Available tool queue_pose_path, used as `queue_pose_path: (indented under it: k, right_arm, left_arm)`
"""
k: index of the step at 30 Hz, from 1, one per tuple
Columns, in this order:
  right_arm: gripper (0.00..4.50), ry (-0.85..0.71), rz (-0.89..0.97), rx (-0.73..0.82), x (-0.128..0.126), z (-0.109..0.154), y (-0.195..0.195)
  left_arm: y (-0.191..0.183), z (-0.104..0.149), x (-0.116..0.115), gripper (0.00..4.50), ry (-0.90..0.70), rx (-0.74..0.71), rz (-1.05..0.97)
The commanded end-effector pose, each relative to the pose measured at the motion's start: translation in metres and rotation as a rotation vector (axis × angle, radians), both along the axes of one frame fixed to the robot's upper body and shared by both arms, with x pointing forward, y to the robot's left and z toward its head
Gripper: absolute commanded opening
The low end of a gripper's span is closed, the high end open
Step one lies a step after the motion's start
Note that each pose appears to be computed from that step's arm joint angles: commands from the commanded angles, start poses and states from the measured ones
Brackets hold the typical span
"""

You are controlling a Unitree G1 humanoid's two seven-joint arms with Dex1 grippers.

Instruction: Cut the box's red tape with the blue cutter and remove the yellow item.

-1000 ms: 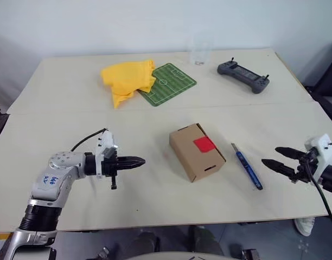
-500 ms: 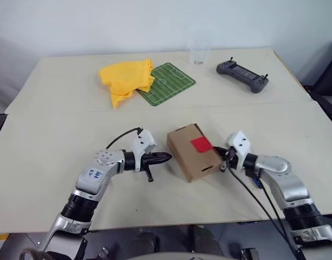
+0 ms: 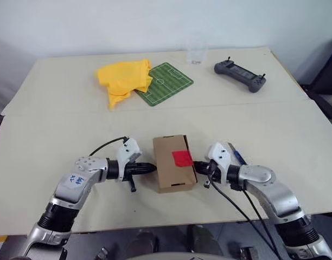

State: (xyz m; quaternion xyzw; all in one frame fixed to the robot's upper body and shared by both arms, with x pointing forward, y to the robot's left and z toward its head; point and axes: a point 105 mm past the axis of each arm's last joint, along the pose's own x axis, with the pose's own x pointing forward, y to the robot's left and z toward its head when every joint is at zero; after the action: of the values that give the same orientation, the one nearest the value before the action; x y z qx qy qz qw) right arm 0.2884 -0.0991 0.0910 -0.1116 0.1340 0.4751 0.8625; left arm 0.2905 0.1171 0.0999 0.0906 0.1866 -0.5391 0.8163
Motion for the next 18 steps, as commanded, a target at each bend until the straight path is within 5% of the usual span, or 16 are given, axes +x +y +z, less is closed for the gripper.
queue_pose_path:
  k: [1,5,9,12,18]
  right_arm:
    - [0.04,-0.013,-0.019,0.038,-0.005,0.011,0.004]
    - [0.04,-0.016,-0.064,0.004,-0.004,0.010,-0.009]
    - [0.20,0.039,-0.145,0.088,-0.009,0.037,-0.035]
    - [0.97,0.087,-0.185,0.172,-0.012,0.069,-0.049]
    - [3.07,0.420,-0.137,0.141,-0.023,0.086,-0.045]
  left_arm:
    - [0.002,0.011,0.001,0.00,-0.047,-0.015,0.008]
    - [0.004,0.011,0.004,0.00,-0.060,-0.012,0.020]
    - [0.018,0.022,-0.003,0.00,-0.025,0.009,-0.025]
    - [0.033,0.043,-0.005,0.00,-0.037,0.025,-0.098]
    - [0.005,0.076,-0.021,0.00,-0.121,-0.132,-0.345]
